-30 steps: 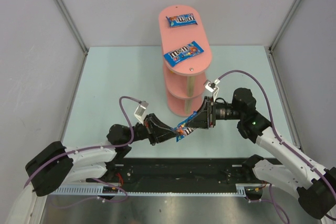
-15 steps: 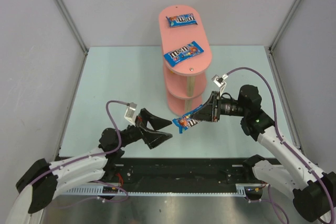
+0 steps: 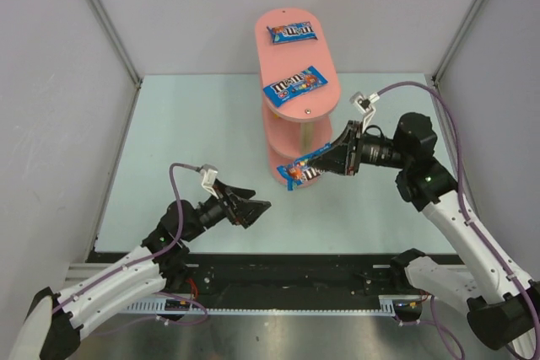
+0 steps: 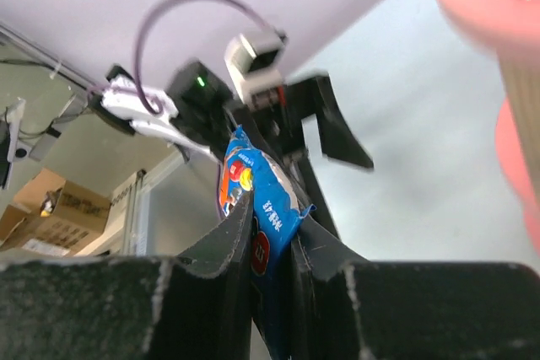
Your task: Place and organize the candy bags onto the shelf
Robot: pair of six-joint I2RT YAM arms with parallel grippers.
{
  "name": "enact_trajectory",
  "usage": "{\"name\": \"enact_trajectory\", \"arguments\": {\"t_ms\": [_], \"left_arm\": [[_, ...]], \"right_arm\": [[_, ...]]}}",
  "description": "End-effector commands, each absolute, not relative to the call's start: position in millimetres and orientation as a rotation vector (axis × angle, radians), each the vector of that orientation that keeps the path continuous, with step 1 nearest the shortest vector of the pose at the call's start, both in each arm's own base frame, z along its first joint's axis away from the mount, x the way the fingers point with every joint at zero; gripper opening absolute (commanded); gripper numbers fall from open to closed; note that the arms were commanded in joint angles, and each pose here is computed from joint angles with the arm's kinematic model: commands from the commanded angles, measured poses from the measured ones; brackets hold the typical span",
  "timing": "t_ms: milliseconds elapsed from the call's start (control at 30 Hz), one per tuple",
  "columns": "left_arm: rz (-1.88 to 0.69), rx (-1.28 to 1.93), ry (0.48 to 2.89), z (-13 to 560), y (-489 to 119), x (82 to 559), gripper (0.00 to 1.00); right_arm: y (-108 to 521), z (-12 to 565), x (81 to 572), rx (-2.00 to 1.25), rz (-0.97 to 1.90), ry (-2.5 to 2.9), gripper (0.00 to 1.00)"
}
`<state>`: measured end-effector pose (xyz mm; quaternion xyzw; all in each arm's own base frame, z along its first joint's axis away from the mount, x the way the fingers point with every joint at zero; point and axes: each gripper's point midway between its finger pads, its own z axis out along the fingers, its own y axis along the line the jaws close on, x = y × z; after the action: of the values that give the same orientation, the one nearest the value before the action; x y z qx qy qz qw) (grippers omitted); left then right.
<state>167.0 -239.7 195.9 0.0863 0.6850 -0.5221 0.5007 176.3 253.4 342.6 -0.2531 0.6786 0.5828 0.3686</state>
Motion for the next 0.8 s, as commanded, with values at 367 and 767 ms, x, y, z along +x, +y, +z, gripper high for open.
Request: {"name": "enact_trajectory", "arguments": {"t_ms": [367, 767], "left_arm": [[-1.209, 0.241, 1.695, 197, -238, 170, 1.00], [-1.228, 0.268, 1.706, 193, -242, 167, 1.00]], "right_arm": [[254, 512, 316, -0.482, 1.360, 1.493, 0.00], [241, 493, 448, -0.323, 1.456, 1.583, 0.00]]}}
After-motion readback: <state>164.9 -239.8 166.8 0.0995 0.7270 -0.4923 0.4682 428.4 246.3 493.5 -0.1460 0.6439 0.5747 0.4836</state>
